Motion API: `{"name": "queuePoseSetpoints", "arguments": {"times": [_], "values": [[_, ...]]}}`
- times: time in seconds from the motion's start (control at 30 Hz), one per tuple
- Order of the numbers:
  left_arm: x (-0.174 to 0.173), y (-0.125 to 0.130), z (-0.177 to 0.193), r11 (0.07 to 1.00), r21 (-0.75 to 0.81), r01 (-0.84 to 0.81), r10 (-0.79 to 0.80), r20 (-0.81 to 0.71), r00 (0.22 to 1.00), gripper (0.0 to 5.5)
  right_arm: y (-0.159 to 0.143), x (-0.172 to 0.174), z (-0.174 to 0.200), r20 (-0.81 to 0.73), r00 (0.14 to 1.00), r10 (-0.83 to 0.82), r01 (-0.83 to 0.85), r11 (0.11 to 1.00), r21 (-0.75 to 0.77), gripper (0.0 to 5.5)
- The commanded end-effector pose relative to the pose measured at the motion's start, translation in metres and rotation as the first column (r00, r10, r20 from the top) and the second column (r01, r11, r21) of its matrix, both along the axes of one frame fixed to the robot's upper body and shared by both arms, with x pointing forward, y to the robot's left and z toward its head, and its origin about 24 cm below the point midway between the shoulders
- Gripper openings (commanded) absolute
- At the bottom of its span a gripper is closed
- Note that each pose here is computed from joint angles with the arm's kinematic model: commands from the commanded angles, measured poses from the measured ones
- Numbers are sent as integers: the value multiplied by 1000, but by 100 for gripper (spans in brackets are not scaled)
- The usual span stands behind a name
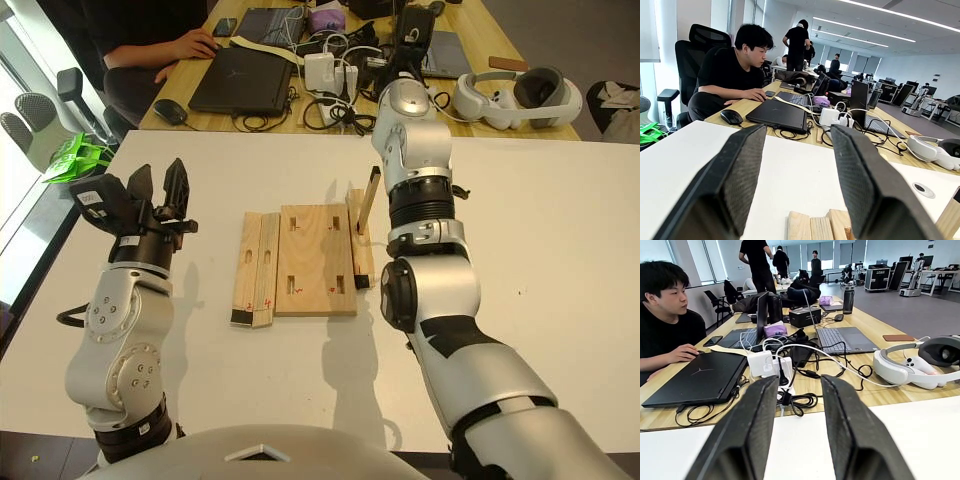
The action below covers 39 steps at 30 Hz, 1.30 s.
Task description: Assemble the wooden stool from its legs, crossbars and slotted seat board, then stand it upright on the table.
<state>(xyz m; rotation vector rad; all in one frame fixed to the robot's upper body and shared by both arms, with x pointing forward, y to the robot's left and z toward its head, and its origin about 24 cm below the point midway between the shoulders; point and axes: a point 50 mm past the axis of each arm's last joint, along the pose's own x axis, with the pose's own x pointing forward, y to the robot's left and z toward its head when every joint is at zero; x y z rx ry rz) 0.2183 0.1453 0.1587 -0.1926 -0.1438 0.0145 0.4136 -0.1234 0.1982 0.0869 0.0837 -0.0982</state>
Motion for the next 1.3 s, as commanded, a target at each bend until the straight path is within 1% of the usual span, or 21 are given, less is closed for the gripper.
{"name": "queuePoseSetpoints", "arguments": {"times": [0.03,0.07,0.13,0.17,0.27,0.33,0.4,0.5,0.53,0.6,0.7,0.87,0.93,0.97,1.07,1.1,1.13,1.17,1.2,1.23,1.3], "values": [[1,-2,-1,1000,-3,4,-4,-8,1000,237,0,-15,-74,-255,967,17,-7,999,39,156],[1,-2,-2,1000,-3,4,-4,-10,1000,237,7,-26,-104,-376,923,82,-63,996,62,156],[1,-2,-2,1000,-3,4,-4,-13,1000,237,14,-45,-141,-514,844,154,-131,988,80,156],[1,-1,-2,1000,-3,3,-3,-13,1000,237,15,-50,-147,-529,833,164,-146,986,75,156],[0,0,-2,1000,-5,-4,4,-13,1000,237,15,-44,-130,-440,886,149,-162,987,7,156],[0,-1,-2,1000,-6,-5,5,-11,1000,237,18,-36,-104,-321,934,155,-164,986,0,156],[0,-1,-2,1000,-6,-7,7,-7,1000,237,21,-28,-60,-116,979,168,-169,986,0,156],[1,0,-1,1000,-5,-10,10,-5,1000,237,27,-31,0,167,964,205,-209,978,9,156],[1,0,-1,1000,-5,-10,10,-4,1000,237,28,-35,16,238,949,208,-226,973,51,156],[1,1,-1,1000,-4,-13,13,-3,1000,237,30,-39,39,308,925,223,-263,960,93,156],[2,1,-1,1000,-3,-12,12,0,1000,237,25,-38,75,364,909,205,-255,962,95,156],[2,1,0,1000,-2,-11,11,4,1000,237,14,-37,154,523,835,171,-261,960,102,156],[2,1,-1,1000,-3,-12,12,4,1000,237,13,-37,162,543,822,171,-260,961,92,156],[2,0,-1,1000,-4,-13,13,5,1000,237,14,-36,158,533,828,176,-258,963,82,156],[2,-1,0,1000,-6,-11,11,5,1000,237,17,-26,103,380,904,195,-229,972,45,156],[2,-1,-1,1000,-6,-11,11,5,1000,237,15,-25,70,282,939,197,-215,976,35,156],[2,-1,-1,1000,-6,-12,12,3,1000,237,12,-26,24,129,973,193,-198,980,21,156],[1,0,-1,1000,-6,-14,14,2,1000,237,8,-35,-31,-96,975,202,-199,979,36,156],[1,0,-2,1000,-6,-16,16,1,1000,237,5,-50,-75,-284,938,196,-183,980,73,156],[1,1,-2,1000,-5,-17,17,0,1000,237,1,-70,-111,-444,873,200,-167,980,113,156],[0,1,-2,1000,-5,-22,22,-1,1000,237,1,-106,-142,-581,786,212,-172,977,124,156]]}}
